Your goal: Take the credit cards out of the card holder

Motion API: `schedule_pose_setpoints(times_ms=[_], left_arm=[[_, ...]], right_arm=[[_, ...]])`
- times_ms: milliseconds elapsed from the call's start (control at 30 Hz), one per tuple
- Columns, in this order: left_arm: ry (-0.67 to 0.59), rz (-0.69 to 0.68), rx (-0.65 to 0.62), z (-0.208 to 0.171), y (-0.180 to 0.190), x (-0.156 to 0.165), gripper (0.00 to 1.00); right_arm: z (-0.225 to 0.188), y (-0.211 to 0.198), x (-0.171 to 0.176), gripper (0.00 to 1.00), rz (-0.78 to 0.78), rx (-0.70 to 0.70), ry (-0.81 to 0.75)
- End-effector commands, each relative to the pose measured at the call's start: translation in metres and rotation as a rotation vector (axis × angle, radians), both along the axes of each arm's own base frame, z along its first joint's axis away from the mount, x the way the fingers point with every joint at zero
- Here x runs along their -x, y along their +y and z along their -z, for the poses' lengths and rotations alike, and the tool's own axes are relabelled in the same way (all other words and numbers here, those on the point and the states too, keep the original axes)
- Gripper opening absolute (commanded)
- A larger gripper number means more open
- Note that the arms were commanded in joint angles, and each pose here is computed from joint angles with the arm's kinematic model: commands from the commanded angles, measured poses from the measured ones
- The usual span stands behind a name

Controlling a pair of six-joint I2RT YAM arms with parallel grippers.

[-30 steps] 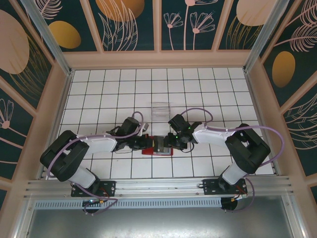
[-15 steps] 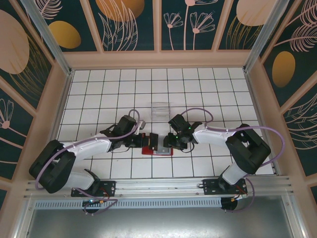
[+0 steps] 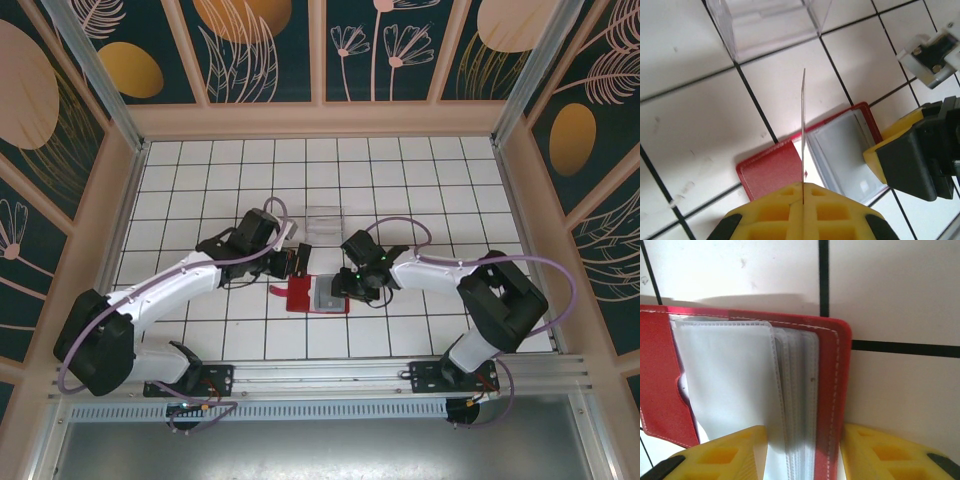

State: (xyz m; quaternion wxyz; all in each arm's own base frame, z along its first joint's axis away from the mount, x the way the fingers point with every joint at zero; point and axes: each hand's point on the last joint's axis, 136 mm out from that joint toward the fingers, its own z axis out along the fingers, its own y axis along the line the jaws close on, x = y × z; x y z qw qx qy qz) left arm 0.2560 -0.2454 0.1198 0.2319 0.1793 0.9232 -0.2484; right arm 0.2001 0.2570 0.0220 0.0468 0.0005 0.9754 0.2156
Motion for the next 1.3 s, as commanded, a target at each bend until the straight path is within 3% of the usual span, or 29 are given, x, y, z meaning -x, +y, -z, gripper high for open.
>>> schedule_pose_setpoints(times_ms=[0, 267, 567, 833, 1000, 1133, 1267], left_arm=[[-0.075, 0.055, -0.075, -0.011, 0.003, -0.012, 0.0], [-0.226, 0.162, -0.15, -0.041, -0.012, -0.046, 0.0], [-0.393, 0.392, -0.247, -0.067, -0.033, -0.071, 0.0], [-0.505, 0.603, -0.408, -0.072, -0.039, -0.091, 0.0], [-0.476, 0.741, -0.468, -0.061, -0.046, -0.106, 0.0], [-0.38, 0.908, -0.501, -0.044, -0.051, -0.103, 0.0], [-0.311, 0.97, -0.554, -0.032, -0.05, -0.115, 0.0]], right_arm=[[-0.001, -0.022, -0.001, 0.44, 0.02, 0.077, -0.016], [-0.013, -0.026, -0.011, 0.43, 0.016, 0.067, -0.043], [-0.031, -0.041, -0.027, 0.43, 0.049, 0.074, -0.084], [-0.053, -0.073, -0.043, 0.43, 0.112, 0.097, -0.134], [-0.056, -0.082, -0.042, 0.43, 0.12, 0.095, -0.139], [-0.058, -0.094, -0.047, 0.43, 0.16, 0.096, -0.142], [-0.058, -0.098, -0.048, 0.43, 0.174, 0.092, -0.142]])
